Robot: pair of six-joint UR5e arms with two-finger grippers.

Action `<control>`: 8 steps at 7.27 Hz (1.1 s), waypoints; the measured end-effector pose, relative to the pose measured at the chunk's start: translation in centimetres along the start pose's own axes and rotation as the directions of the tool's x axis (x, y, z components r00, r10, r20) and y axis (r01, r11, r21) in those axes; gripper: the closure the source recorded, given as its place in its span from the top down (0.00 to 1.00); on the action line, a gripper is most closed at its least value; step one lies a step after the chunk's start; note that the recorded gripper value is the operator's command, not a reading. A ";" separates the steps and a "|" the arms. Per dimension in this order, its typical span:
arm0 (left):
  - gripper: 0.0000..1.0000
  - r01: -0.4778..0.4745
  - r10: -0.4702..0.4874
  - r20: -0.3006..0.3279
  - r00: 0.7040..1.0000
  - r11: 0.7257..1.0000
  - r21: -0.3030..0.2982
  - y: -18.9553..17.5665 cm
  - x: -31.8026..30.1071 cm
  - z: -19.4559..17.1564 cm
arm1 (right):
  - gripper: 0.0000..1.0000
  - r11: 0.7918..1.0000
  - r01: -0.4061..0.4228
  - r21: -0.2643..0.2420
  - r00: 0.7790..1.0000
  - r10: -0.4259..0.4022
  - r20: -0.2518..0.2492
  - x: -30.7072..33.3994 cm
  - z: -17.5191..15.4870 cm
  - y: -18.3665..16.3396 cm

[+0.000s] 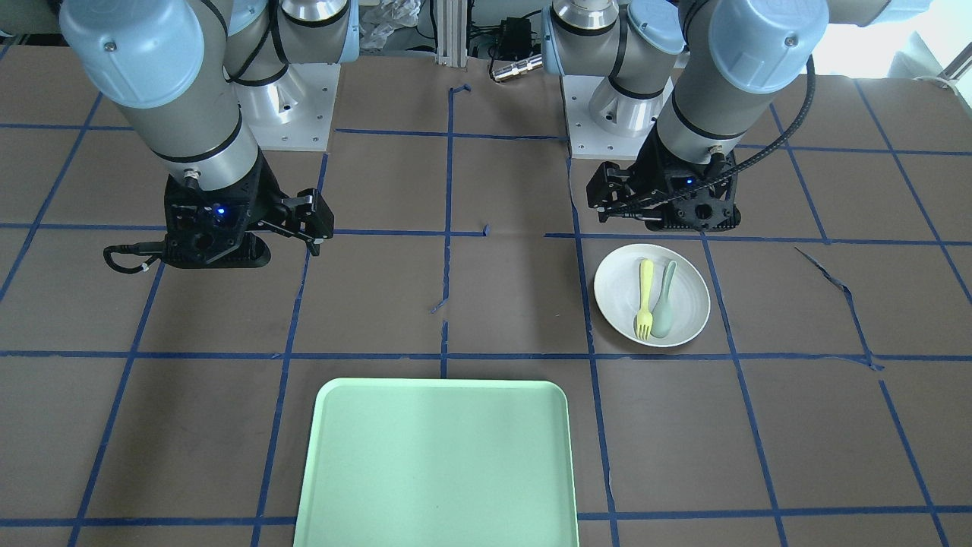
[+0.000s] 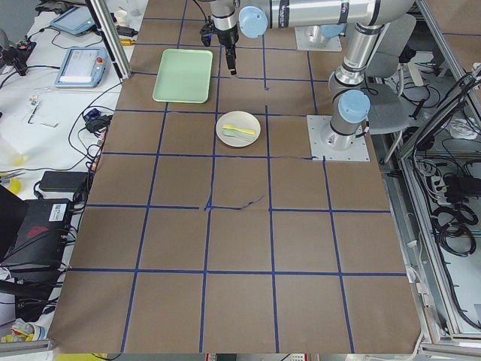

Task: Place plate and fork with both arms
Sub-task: 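Move the left gripper down to the rim of the white plate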

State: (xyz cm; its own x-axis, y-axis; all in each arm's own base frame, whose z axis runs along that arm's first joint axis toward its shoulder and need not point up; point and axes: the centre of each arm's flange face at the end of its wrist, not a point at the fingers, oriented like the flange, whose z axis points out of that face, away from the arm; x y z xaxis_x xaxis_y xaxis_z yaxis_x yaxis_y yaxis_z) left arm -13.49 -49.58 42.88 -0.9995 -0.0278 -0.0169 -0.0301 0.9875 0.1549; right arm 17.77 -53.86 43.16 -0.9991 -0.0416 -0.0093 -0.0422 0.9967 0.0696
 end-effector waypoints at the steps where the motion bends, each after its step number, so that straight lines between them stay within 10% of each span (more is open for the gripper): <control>1: 1.00 -0.012 0.012 0.000 1.000 1.000 -0.002 0.1 -0.3 0.1 | 1.00 1.000 0.000 -0.006 1.000 0.000 0.000 0.0 0.3 0.1; 8: 1.00 0.048 -0.046 -0.042 0.998 0.998 0.032 -4.6 -16.9 7.4 | 1.00 1.000 0.010 -0.004 1.000 -0.010 -0.010 0.1 2.0 -0.4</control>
State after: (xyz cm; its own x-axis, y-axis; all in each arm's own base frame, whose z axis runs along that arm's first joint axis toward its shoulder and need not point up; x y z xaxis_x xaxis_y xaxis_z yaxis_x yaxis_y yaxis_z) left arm 3.67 -52.51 35.15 -0.9966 -0.0801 0.0171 -0.0774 0.9895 0.1224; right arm 17.69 -54.16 41.18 -0.9986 -0.0526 0.0001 -0.0525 0.9959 0.0739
